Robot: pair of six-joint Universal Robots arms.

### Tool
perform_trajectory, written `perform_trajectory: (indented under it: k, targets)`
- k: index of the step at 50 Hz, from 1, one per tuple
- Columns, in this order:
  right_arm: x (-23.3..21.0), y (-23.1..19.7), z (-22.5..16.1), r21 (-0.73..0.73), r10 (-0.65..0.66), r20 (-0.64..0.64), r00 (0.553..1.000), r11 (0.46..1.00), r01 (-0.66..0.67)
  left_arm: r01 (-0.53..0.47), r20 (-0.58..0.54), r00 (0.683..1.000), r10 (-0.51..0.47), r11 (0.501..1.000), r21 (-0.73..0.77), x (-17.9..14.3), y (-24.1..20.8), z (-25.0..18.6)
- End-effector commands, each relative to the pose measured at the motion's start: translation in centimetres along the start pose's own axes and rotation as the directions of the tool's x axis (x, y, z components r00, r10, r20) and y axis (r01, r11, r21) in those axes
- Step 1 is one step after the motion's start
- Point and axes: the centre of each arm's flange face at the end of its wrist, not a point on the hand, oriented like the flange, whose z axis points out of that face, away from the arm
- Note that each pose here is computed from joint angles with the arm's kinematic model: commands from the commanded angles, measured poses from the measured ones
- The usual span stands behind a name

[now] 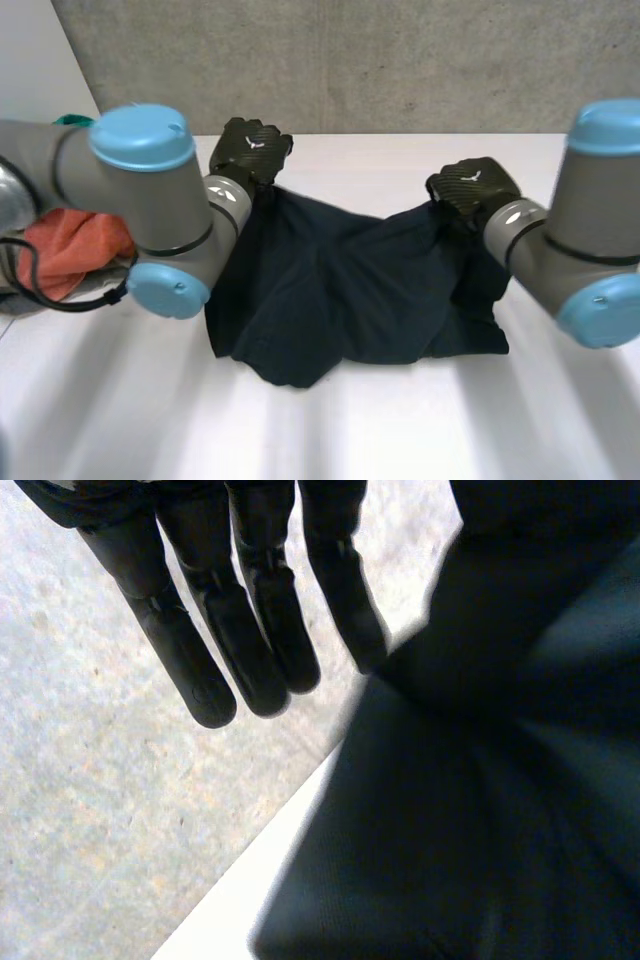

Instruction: Fold the laundry.

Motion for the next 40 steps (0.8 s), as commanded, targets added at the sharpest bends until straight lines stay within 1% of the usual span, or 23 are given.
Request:
perform_trajectory:
  k: [1, 2, 4, 6, 9, 11, 13, 16, 19, 21, 23, 25, 28, 32, 35, 40]
  targets:
    - [-1.7, 1.3, 0.5, -0.003, 0.001, 0.010, 1.000, 1.000, -0.001, -0.018, -0.003, 1.000, 0.018, 0.999, -0.032, 1.2, 1.6, 0.7]
    - [-1.8, 1.5, 0.2, -0.017, 0.003, 0.016, 1.000, 1.000, -0.003, -0.017, -0.007, 1.000, 0.017, 0.999, -0.037, 1.3, 1.6, 0.4]
    - [-1.7, 1.4, -0.2, -0.019, 0.010, 0.017, 1.000, 1.000, -0.010, -0.017, 0.009, 1.000, 0.017, 1.000, -0.019, 0.4, -0.2, -0.9]
    - [-1.1, -0.1, -1.3, 0.017, 0.014, 0.007, 1.000, 1.000, -0.014, -0.011, 0.040, 0.999, 0.011, 1.000, -0.016, -0.8, -1.7, -2.8]
    - [0.3, -2.3, -3.3, 0.054, 0.005, -0.021, 1.000, 0.999, -0.004, -0.002, 0.067, 0.998, 0.004, 1.000, -0.026, -1.5, -2.6, -4.9]
    - [1.6, -3.0, -4.2, 0.049, 0.005, -0.042, 0.999, 0.999, -0.003, 0.020, 0.085, 0.996, -0.018, 1.000, -0.021, -1.8, -3.9, -7.3]
    - [2.9, -3.2, -4.8, 0.021, 0.000, -0.051, 0.999, 1.000, 0.001, 0.061, 0.081, 0.995, -0.060, 0.998, -0.017, -1.5, -4.8, -9.7]
    - [3.7, -3.0, -5.1, -0.013, -0.021, -0.011, 1.000, 1.000, 0.020, 0.126, 0.060, 0.991, -0.123, 0.991, -0.046, -0.6, -4.5, -13.0]
    - [4.2, -2.4, -4.9, -0.034, -0.064, 0.056, 0.996, 0.997, 0.066, 0.171, 0.052, 0.985, -0.167, 0.982, -0.074, -0.1, -3.7, -14.9]
    - [4.6, -1.8, -4.7, -0.051, -0.089, 0.079, 0.993, 0.994, 0.093, 0.216, 0.041, 0.976, -0.212, 0.969, -0.121, 0.6, -2.4, -16.3]
    - [5.0, -0.7, -4.2, -0.088, -0.115, 0.104, 0.988, 0.988, 0.124, 0.247, 0.033, 0.969, -0.245, 0.957, -0.151, 1.2, -1.5, -17.0]
    - [4.9, -0.4, -4.1, -0.107, -0.123, 0.121, 0.985, 0.985, 0.136, 0.296, 0.027, 0.955, -0.297, 0.936, -0.191, 2.0, -0.4, -17.7]
    - [4.6, -0.1, -4.4, -0.151, -0.102, 0.153, 0.983, 0.981, 0.125, 0.338, 0.032, 0.939, -0.341, 0.907, -0.250, 2.7, 1.2, -17.9]
    - [4.0, 0.5, -5.1, -0.213, -0.052, 0.187, 0.981, 0.973, 0.092, 0.362, 0.038, 0.929, -0.369, 0.878, -0.315, 3.7, 3.0, -17.5]
    - [3.6, 0.9, -5.6, -0.258, -0.002, 0.208, 0.978, 0.965, 0.056, 0.363, 0.040, 0.927, -0.372, 0.868, -0.340, 4.0, 3.8, -17.2]
    - [2.9, 2.2, -5.9, -0.301, 0.046, 0.228, 0.973, 0.953, 0.026, 0.349, 0.035, 0.931, -0.363, 0.858, -0.378, 5.0, 5.5, -16.1]
